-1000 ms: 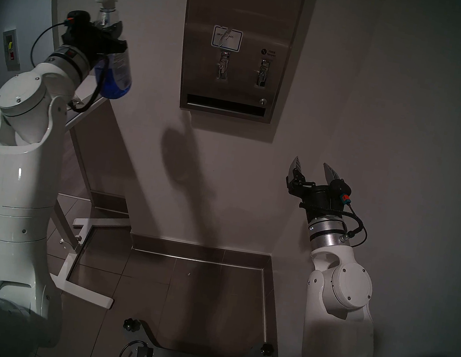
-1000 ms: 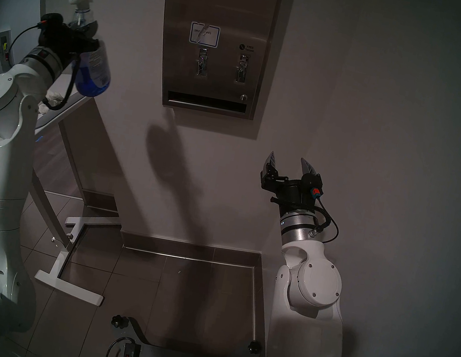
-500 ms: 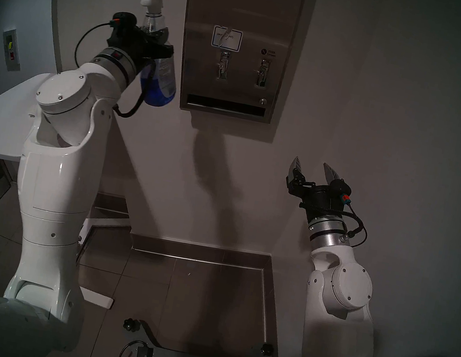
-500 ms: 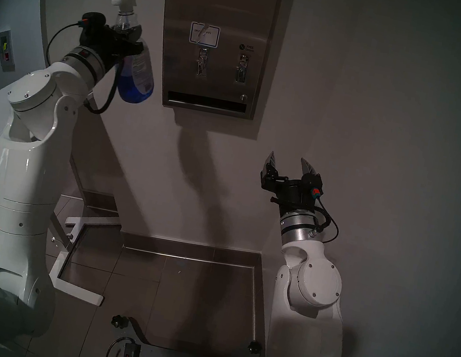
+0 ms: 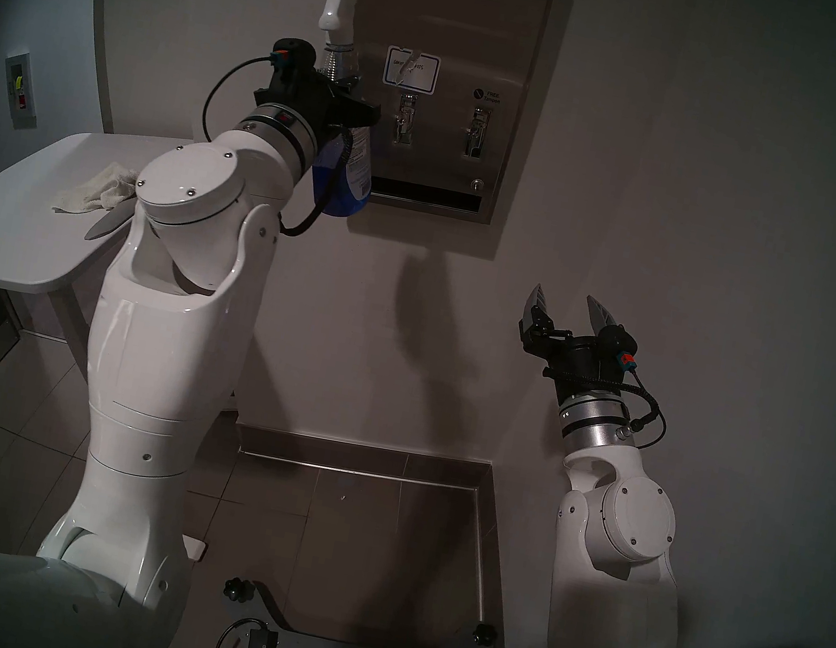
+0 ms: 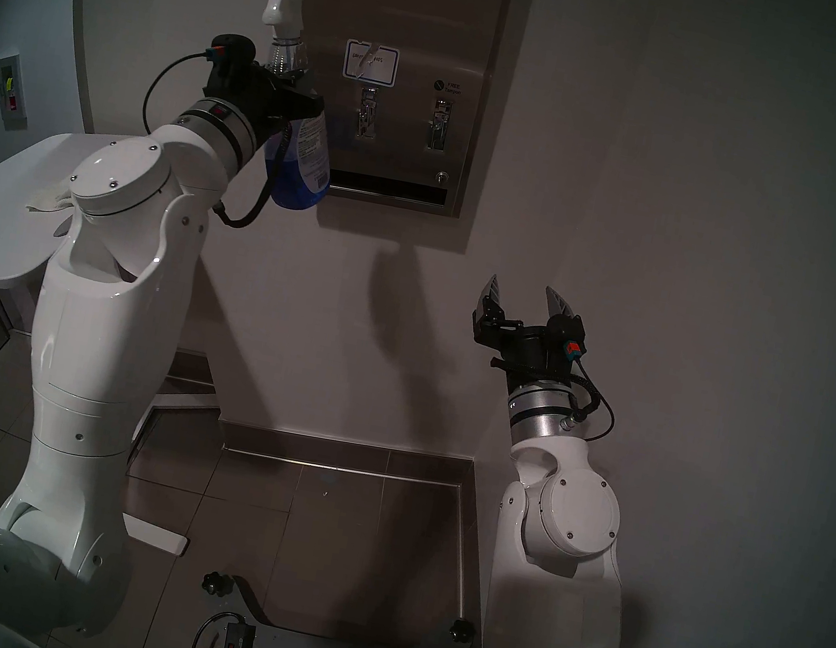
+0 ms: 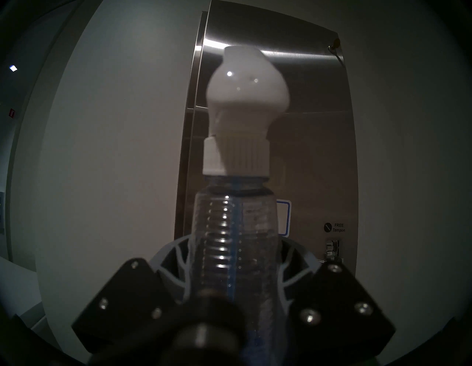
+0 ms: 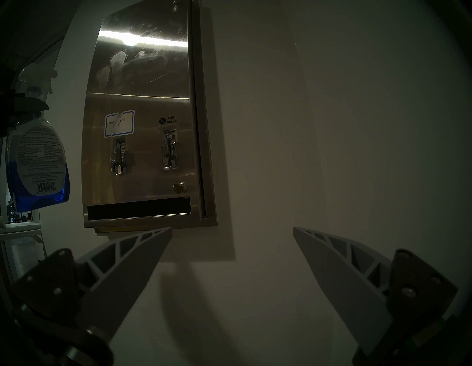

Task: Pick up the cleaner bottle and spray the cleaner onto the surface

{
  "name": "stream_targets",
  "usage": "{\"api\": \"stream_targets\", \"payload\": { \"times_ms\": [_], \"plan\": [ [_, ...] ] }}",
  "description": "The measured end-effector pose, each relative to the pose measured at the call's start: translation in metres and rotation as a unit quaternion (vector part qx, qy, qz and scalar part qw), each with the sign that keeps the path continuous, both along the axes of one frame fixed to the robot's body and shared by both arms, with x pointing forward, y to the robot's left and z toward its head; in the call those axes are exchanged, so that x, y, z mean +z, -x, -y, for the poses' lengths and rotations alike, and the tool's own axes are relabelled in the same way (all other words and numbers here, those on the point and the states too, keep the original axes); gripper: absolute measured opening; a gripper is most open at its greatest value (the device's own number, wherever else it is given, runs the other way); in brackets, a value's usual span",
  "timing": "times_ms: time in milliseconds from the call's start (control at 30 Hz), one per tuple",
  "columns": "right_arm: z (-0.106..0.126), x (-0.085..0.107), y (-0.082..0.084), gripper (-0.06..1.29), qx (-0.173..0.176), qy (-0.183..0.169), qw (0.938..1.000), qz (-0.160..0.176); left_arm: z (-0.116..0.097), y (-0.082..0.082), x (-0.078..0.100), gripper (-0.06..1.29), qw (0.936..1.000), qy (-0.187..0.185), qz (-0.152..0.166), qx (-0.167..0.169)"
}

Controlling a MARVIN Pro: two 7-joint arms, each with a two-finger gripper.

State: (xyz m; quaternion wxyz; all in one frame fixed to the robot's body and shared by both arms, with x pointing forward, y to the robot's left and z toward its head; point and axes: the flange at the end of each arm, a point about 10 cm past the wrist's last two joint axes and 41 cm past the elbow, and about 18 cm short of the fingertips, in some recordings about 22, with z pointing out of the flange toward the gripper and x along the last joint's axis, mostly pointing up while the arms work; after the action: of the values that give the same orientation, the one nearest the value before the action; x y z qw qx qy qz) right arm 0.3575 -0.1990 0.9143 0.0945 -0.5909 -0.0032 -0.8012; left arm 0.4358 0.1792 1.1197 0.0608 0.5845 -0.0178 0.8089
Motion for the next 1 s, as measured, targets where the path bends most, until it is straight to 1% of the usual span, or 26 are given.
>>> {"api": "stream_targets", "payload": {
  "times_ms": [233,600,767,1000],
  "plan": [
    [0.000,0.000,0.000,1.24,0.000,0.000,1.0000,0.000,0.013,-0.006,-0.008,0.40,0.9998,0.001,-0.014,0.013],
    [0.000,0.000,0.000,1.24,0.000,0.000,1.0000,0.000,0.033,-0.018,-0.018,0.40,0.9994,-0.004,-0.033,0.007],
    [0.000,0.000,0.000,1.24,0.000,0.000,1.0000,0.000,0.038,-0.021,-0.016,0.40,0.9994,-0.008,-0.032,0.006],
    [0.000,0.000,0.000,1.24,0.000,0.000,1.0000,0.000,0.045,-0.024,-0.008,0.40,0.9996,-0.016,-0.024,-0.001]
  ]
}}
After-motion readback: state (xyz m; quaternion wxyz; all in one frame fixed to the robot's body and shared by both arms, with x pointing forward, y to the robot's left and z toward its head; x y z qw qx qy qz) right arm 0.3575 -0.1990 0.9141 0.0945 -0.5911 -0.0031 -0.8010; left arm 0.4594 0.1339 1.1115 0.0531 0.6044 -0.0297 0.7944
